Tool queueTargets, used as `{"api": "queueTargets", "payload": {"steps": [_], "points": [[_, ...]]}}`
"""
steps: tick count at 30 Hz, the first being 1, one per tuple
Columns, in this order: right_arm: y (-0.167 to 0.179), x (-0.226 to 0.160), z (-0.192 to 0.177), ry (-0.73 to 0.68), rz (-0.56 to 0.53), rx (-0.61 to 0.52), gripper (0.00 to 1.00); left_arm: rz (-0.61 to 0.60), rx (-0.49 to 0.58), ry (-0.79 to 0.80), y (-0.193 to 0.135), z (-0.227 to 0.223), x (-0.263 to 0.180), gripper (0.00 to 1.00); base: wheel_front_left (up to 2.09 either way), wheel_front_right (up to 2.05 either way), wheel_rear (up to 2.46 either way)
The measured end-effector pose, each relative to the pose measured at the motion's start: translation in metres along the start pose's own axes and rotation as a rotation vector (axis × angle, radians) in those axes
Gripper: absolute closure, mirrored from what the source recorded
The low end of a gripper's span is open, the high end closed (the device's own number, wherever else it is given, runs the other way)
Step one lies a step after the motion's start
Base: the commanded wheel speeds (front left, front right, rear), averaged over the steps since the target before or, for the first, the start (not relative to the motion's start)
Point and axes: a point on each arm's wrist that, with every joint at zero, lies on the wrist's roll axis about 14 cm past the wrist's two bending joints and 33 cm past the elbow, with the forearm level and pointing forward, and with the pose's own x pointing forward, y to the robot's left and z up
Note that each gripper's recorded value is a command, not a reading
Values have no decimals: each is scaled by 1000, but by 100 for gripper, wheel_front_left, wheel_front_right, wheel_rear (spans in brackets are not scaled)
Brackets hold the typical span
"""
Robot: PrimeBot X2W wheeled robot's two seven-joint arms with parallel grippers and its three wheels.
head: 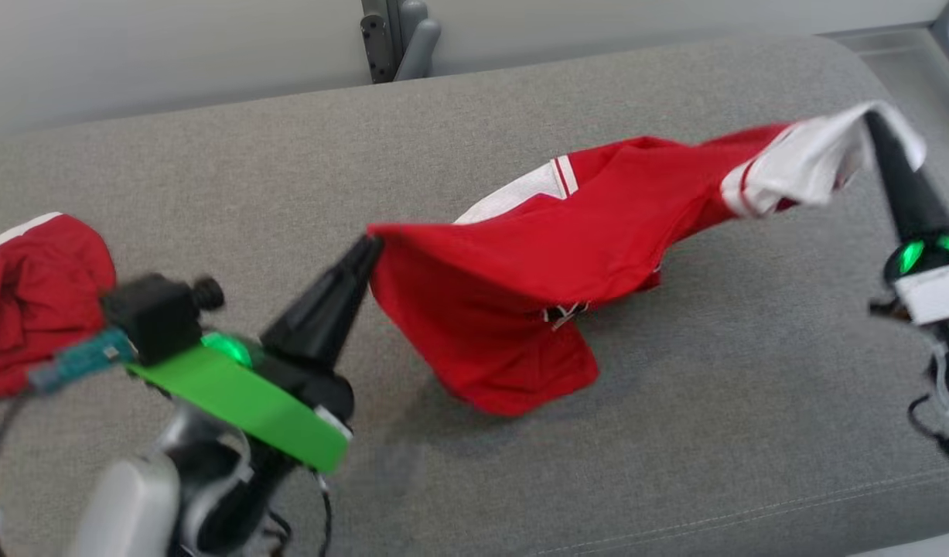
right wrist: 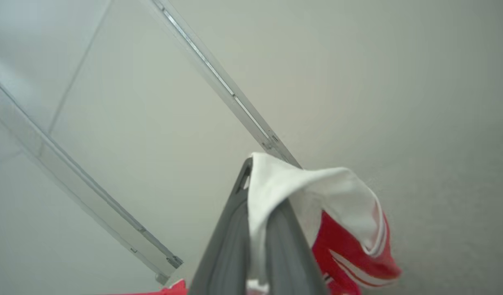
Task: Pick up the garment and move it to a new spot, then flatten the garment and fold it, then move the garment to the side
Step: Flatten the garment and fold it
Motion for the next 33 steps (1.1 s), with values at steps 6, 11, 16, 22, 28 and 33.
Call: {"api": "queueTargets", "payload": {"steps": [6, 11, 16, 22, 28, 33], "points": [[31, 72, 106, -207, 162, 17, 100, -35, 173, -59, 24, 113, 60, 100, 0, 0, 0], [31, 154, 124, -245, 180, -9, 100, 45, 223, -93, 67, 166, 121, 100, 0, 0, 0], [41, 246, 104, -292, 168, -5, 100, 192, 324, -145, 129, 189, 171, 100, 0, 0, 0], [67, 317, 70, -401, 175, 27, 100, 302, 452, -407, 184, 222, 198, 100, 0, 0, 0], [29, 326, -55, -161, 160, 15, 100, 289, 407, -351, 245, 134, 213, 100, 0, 0, 0], [-39, 259, -129, 53, 60, 45, 100, 268, 341, -156, 256, 32, 184, 100, 0, 0, 0]]}}
